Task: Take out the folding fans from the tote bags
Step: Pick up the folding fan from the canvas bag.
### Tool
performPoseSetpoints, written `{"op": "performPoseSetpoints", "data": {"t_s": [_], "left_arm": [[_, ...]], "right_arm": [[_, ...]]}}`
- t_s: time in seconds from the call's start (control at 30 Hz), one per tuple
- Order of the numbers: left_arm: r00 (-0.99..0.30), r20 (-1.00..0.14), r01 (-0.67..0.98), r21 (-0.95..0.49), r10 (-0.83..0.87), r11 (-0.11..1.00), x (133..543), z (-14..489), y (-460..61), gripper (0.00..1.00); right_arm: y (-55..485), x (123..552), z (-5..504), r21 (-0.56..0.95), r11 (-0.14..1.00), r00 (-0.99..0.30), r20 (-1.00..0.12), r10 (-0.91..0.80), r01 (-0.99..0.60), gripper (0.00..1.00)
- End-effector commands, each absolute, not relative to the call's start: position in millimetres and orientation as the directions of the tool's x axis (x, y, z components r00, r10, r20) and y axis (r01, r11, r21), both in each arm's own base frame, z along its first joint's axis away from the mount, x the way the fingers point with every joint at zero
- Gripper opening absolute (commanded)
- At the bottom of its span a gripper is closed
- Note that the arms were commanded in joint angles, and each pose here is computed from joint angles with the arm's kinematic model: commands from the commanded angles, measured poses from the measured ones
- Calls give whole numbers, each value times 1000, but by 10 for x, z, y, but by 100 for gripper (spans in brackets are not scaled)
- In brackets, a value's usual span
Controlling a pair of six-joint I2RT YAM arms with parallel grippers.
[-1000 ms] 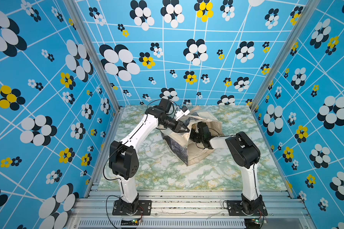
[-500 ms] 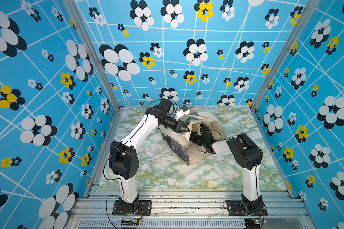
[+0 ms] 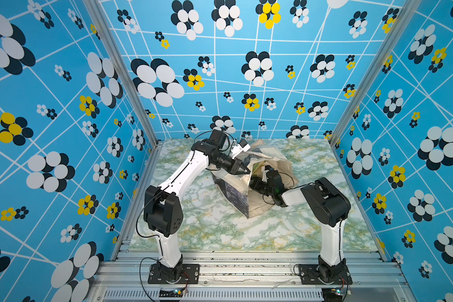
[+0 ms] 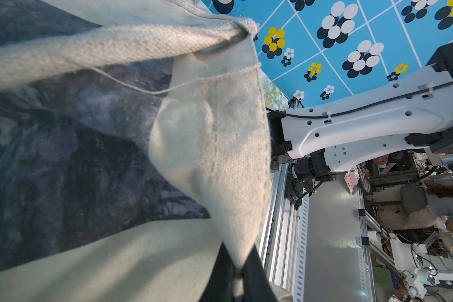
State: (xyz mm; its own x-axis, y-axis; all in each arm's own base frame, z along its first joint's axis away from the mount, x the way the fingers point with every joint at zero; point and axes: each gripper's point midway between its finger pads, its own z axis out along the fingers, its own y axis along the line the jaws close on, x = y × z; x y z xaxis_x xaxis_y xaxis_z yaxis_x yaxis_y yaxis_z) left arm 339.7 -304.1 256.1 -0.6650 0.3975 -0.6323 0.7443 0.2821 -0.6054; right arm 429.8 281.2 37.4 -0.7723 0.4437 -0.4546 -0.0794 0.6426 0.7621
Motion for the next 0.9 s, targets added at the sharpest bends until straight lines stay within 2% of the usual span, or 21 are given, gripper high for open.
{"op": "performPoseSetpoints", "data": {"t_s": [0.0, 0.1, 0.43, 0.63, 0.87], "left_arm": [[-668, -628, 741, -611, 398, 279, 3380, 2547, -3035, 0], [-667, -628, 741, -610, 400, 279, 3379, 2542, -3034, 0], [-675, -619, 734, -616, 401, 286, 3380, 2478, -3034, 0], [-675, -628, 736, -613, 387, 288, 3420, 2498, -3052, 0], [-669, -637, 742, -599, 383, 300, 3457, 2497, -3066, 0]], "right_arm": [[2675, 4180, 158, 734, 679, -797, -420, 435, -17, 44], [2651, 4156, 133, 732, 681, -796, -417, 438, -10, 40], [2685, 4163, 164, 765, 643, -792, -404, 457, -19, 14], [2676, 4046, 485, 799, 590, -764, -450, 463, -114, 10], [2604, 3675, 834, 797, 575, -781, -474, 406, -185, 10]]}}
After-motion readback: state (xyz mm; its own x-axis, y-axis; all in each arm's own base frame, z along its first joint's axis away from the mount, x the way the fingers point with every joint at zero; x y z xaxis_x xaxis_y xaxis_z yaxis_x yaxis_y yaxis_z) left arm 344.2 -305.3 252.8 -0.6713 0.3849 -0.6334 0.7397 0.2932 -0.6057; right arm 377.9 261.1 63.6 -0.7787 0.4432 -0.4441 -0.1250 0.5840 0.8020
